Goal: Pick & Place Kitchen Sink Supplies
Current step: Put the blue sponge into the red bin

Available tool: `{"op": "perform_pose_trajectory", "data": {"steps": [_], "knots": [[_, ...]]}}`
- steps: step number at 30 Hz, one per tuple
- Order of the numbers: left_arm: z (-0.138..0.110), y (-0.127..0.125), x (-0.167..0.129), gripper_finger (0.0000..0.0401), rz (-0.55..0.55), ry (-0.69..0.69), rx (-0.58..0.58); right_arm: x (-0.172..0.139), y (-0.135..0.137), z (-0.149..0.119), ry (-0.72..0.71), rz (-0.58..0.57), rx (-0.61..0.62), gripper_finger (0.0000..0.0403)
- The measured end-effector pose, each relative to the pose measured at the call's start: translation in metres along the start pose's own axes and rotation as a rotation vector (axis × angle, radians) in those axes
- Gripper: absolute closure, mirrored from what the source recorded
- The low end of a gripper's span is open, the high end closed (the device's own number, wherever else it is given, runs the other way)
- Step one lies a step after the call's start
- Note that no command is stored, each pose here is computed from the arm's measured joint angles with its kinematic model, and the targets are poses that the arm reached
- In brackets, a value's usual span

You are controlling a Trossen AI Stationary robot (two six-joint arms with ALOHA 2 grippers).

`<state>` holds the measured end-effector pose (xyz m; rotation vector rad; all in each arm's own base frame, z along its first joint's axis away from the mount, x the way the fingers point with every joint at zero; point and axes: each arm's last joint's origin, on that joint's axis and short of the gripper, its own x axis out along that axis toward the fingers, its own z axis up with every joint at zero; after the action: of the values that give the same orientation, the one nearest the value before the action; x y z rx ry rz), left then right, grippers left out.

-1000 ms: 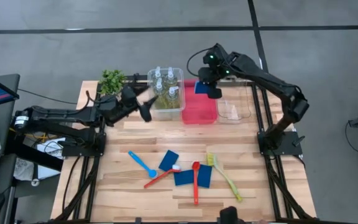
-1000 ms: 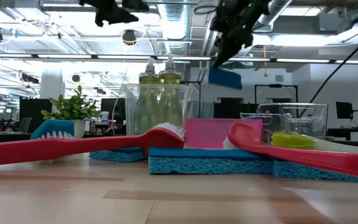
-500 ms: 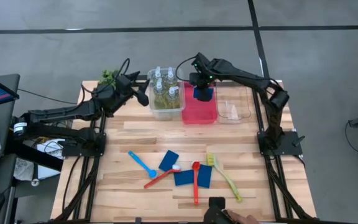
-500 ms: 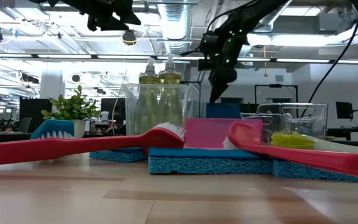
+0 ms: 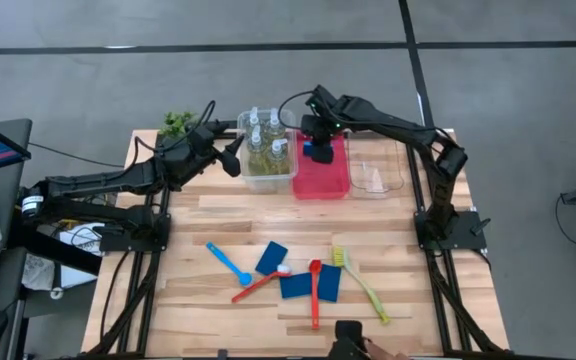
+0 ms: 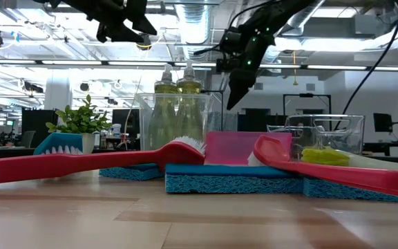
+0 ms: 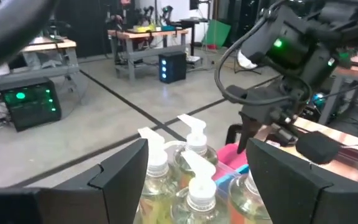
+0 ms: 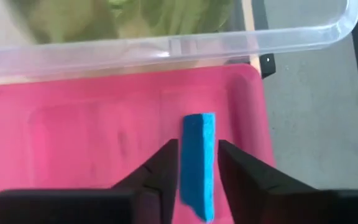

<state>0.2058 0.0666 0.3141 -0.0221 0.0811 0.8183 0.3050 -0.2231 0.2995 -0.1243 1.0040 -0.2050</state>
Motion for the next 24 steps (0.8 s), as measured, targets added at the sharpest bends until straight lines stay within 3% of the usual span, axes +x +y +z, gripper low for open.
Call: {"op": "perform_pose_trajectory", "data": {"steps": [8, 20, 24], "knots": [[-0.001, -0.004, 0.0, 0.0128, -0.124, 0.016, -0.093, -0.038, 0.02, 0.001, 0.008, 0.028, 0.091, 0.0251], [-0.003, -0.036, -0.021, 0.0128, -0.412, 0.079, -0.258, -0.071, 0.074, 0.007, 0.074, 0.134, 0.213, 0.0275], [-0.006, -0.05, -0.034, 0.0128, -0.498, 0.102, -0.241, -0.071, 0.1, 0.012, 0.109, 0.184, 0.212, 0.0282]]}}
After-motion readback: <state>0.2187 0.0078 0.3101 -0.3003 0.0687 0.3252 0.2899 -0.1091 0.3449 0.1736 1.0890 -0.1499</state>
